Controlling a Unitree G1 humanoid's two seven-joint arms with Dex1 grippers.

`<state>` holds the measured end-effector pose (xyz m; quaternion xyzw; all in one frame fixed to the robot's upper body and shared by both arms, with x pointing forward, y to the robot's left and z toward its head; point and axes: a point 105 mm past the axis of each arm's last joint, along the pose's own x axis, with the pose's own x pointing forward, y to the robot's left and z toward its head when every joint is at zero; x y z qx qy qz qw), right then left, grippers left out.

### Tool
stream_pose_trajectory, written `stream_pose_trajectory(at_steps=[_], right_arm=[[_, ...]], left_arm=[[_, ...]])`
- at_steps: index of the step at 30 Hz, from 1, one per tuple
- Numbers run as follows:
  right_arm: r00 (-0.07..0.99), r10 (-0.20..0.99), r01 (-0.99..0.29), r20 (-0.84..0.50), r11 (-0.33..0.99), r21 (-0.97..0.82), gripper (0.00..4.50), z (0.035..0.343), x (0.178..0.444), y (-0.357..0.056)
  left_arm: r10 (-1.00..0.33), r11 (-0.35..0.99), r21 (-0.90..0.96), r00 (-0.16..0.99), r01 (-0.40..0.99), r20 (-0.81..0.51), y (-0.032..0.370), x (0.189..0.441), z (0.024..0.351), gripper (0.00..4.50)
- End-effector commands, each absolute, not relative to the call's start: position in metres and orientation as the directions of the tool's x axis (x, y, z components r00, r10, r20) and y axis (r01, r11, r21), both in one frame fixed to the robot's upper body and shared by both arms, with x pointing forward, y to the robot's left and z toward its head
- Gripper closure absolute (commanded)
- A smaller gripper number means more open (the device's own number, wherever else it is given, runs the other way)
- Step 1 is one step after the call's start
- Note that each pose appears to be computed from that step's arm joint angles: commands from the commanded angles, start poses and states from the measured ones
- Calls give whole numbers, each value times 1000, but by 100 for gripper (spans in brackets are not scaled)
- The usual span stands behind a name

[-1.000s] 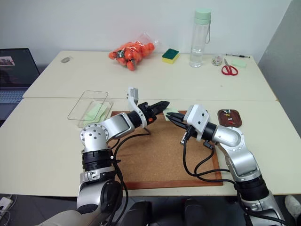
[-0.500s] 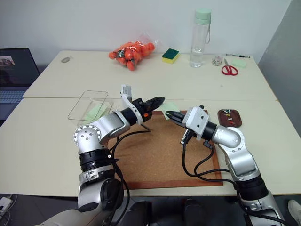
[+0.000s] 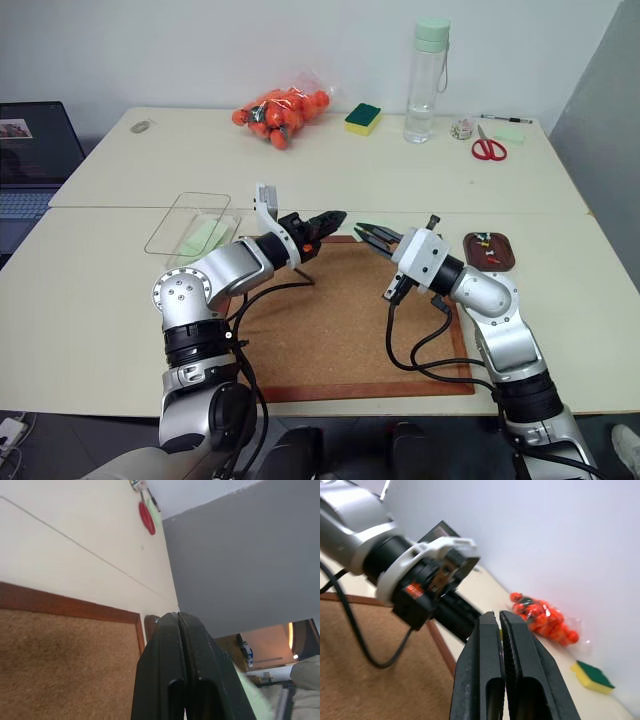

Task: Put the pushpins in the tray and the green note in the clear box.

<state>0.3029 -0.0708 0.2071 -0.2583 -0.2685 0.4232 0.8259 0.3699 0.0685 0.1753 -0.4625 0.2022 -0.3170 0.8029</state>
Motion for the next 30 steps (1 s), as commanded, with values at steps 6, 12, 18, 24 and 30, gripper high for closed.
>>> stream_pose_trajectory(at_steps=[6,12,18,24,30], right_arm=[[476,805,-453,354,569,-686,450,240,300,-75],[486,813,-455,319,548,-702,450,233,302,-74],[503,813,-434,293,530,-728,450,223,307,-75],[514,813,-426,274,519,-741,450,215,315,-78],[482,833,-428,272,495,-756,450,216,314,-73]], left_arm=[[-656,429,-834,754,348,-23,78,373,180,449],[-663,361,-836,744,414,82,82,367,197,412],[-641,309,-848,753,431,149,98,359,208,301],[-636,252,-873,752,418,177,103,348,209,173],[-691,144,-920,703,364,169,74,339,209,60]])
